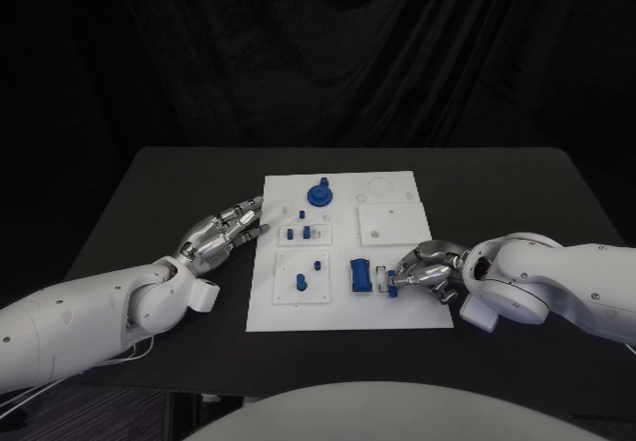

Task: Assemble the parts on the task board

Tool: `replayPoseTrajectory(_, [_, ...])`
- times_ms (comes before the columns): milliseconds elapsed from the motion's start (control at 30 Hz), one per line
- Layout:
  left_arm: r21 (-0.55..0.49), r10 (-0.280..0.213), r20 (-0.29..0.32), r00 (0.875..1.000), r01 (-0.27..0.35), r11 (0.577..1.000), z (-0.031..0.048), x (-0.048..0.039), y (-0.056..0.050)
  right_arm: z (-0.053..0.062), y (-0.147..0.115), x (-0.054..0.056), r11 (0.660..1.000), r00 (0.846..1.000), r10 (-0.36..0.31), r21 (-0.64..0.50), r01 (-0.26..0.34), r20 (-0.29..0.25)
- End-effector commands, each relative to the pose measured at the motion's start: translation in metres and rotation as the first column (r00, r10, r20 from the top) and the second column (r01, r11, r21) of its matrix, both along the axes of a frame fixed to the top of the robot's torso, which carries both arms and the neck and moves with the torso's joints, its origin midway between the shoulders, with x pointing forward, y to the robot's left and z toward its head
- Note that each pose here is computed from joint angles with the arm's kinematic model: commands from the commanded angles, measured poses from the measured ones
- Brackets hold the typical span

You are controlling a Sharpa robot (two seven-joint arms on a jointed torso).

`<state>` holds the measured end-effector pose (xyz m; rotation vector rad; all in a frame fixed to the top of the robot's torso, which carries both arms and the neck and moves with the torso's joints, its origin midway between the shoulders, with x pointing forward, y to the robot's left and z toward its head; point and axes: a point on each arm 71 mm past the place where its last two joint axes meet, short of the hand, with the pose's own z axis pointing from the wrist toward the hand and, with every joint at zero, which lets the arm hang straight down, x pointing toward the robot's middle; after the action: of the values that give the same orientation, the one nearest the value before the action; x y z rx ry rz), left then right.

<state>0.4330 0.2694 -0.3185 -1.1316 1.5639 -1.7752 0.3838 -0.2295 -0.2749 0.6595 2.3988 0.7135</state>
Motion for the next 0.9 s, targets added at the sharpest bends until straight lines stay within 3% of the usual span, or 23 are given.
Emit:
replayPoseTrajectory(33, [-0.021,0.0,0.01,1.0,0.001,1.0,0.0011,-0.0004,-0.0001,-0.0013,0.0001,-0.0007,1.0,1.0,0.006,-0.005,-0.006,-0.018])
replayPoseTrajectory(900, [-0.027,-0.012,0.005,1.0,0.012,1.0,0.0,0.0004,-0.0033,0.0005,0.0041,0.0039,1.0,1.0,-0.001,0.026,0.0,0.029])
